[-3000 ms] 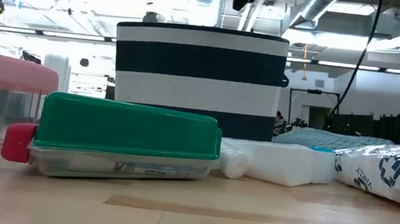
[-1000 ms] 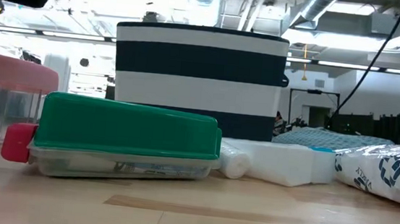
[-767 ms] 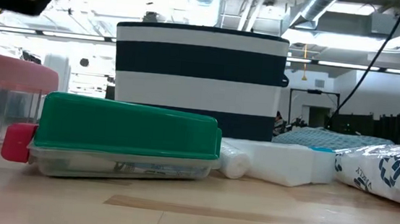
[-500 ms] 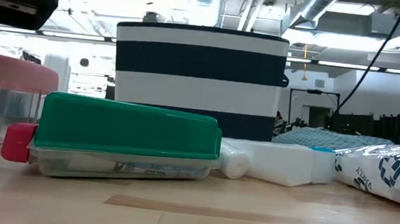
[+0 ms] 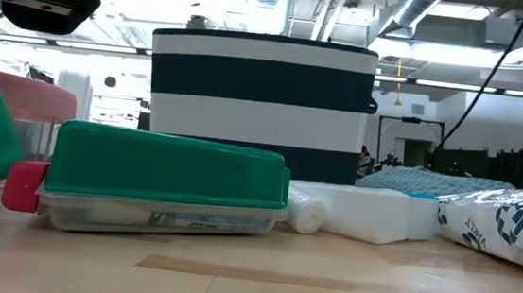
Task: Pick & place medical supplies in basket/bin
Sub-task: Put the green bandage into the bin
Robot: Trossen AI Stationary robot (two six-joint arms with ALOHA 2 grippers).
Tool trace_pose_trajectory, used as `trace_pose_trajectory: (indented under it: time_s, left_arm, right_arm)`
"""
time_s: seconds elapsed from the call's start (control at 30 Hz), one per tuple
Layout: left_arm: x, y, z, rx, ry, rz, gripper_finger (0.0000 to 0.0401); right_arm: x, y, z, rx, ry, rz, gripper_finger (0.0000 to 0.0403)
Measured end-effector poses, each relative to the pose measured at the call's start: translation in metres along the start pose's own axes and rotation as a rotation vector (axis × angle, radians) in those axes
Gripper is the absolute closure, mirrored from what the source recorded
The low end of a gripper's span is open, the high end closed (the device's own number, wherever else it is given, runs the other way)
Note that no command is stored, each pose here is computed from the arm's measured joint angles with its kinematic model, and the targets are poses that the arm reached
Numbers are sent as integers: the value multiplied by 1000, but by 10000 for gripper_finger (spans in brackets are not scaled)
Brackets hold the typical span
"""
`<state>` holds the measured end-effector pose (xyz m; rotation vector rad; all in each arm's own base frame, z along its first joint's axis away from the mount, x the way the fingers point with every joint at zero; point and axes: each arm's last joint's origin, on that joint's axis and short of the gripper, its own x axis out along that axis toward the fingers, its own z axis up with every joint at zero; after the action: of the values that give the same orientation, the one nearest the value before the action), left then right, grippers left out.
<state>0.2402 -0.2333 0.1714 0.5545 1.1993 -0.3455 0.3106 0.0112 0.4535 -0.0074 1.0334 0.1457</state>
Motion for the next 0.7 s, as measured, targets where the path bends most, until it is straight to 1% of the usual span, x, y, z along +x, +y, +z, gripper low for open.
trace_pose_trajectory:
  time_s: [0.1, 0.2, 0.3, 0.4, 0.47, 0.57, 0.63, 0.7]
  left_arm:
    - [-3, 0, 3, -6, -7, -3, 388]
    - [-12, 0, 10, -13, -16, -48, 395]
    - [-28, 3, 16, -41, -19, -76, 394]
    - [-54, 10, 19, -64, 11, -62, 395]
    - [-74, 16, 21, -77, 25, -34, 397]
    - [-112, 31, 23, -109, 21, 39, 397]
    - [-140, 43, 23, -146, -9, 113, 396]
    - [-172, 59, 20, -197, -59, 219, 396]
  right_arm:
    - [0, -1, 0, 1, 0, -1, 143]
    - [0, -2, 0, -1, -1, -4, 143]
    - [0, -4, 0, 3, -1, -8, 143]
    - [-1, -5, 0, 7, -1, -10, 143]
    - [-1, -5, 0, 10, -1, -10, 143]
    - [-1, -5, 0, 14, -1, -9, 143]
    - [-1, -5, 0, 14, -1, -9, 143]
    - [-1, -5, 0, 12, -1, -9, 143]
